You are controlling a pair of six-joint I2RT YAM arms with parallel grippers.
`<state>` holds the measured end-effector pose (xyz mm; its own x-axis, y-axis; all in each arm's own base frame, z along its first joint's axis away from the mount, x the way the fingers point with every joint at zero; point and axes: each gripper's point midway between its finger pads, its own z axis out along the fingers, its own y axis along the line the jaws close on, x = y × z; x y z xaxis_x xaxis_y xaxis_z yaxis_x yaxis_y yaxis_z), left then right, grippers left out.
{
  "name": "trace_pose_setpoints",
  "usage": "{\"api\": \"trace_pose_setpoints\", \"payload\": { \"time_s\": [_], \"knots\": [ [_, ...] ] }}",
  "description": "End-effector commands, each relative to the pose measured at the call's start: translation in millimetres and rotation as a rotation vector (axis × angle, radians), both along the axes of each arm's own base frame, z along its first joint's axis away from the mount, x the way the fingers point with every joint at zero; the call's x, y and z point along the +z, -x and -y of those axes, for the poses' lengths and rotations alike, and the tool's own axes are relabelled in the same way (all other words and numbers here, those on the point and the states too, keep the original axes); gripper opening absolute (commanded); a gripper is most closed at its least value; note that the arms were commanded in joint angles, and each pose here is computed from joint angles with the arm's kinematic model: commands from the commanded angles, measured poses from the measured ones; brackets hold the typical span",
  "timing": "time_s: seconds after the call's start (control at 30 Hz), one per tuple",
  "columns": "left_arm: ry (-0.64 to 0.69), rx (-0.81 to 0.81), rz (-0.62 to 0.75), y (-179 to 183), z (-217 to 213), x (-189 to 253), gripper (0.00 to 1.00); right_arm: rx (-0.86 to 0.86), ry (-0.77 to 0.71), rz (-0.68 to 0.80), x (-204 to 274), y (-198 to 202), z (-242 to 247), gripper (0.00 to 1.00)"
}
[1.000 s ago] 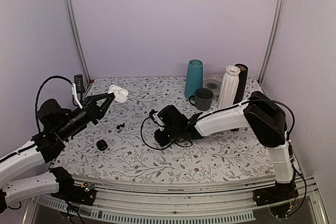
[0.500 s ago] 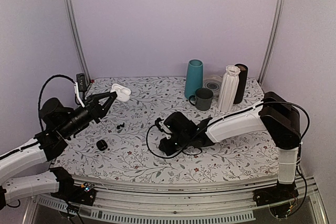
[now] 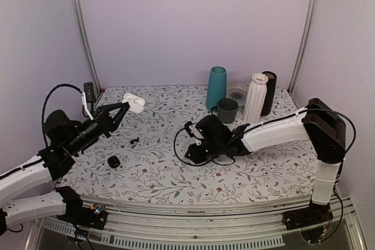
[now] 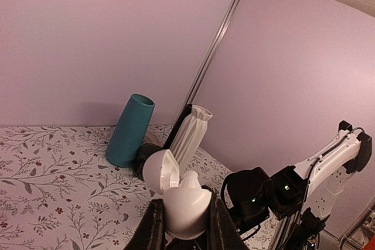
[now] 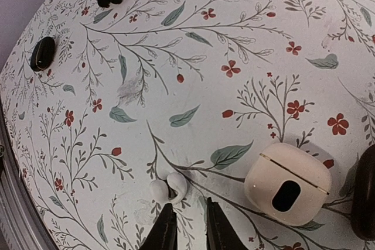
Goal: Insert the wireless bluetooth earbuds into the charging case
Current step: Adjust the right earbud at the center of the board.
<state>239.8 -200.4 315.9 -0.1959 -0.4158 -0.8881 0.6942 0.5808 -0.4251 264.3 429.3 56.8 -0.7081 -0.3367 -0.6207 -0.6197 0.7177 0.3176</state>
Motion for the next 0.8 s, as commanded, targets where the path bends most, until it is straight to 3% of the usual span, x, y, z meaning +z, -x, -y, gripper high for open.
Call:
{"api": "trace_pose_setpoints", "payload": {
  "time_s": [0.0, 0.17, 0.4, 0.77],
  "knots": [
    [0.006, 0.014, 0.009, -0.4, -5.3, -0.8, 0.00, 0.093, -0.020, 0.055, 6.7, 8.8, -0.7, 0.17],
    [0.008, 0.014, 0.007, -0.3, -5.5, -1.4, 0.00, 0.171, 0.042, 0.122, -6.1, 14.6, -2.6, 0.16],
    [0.006, 0.016, 0.005, -1.2, -5.8, -2.8, 0.00, 0.082, 0.135, 0.114, -27.7, -2.1, 1.6, 0.16],
    [0.005, 0.013, 0.006, -0.6, -6.2, -2.5, 0.00, 0.101, 0.065, 0.103, -25.4, 1.0, -12.0, 0.16]
  ]
}}
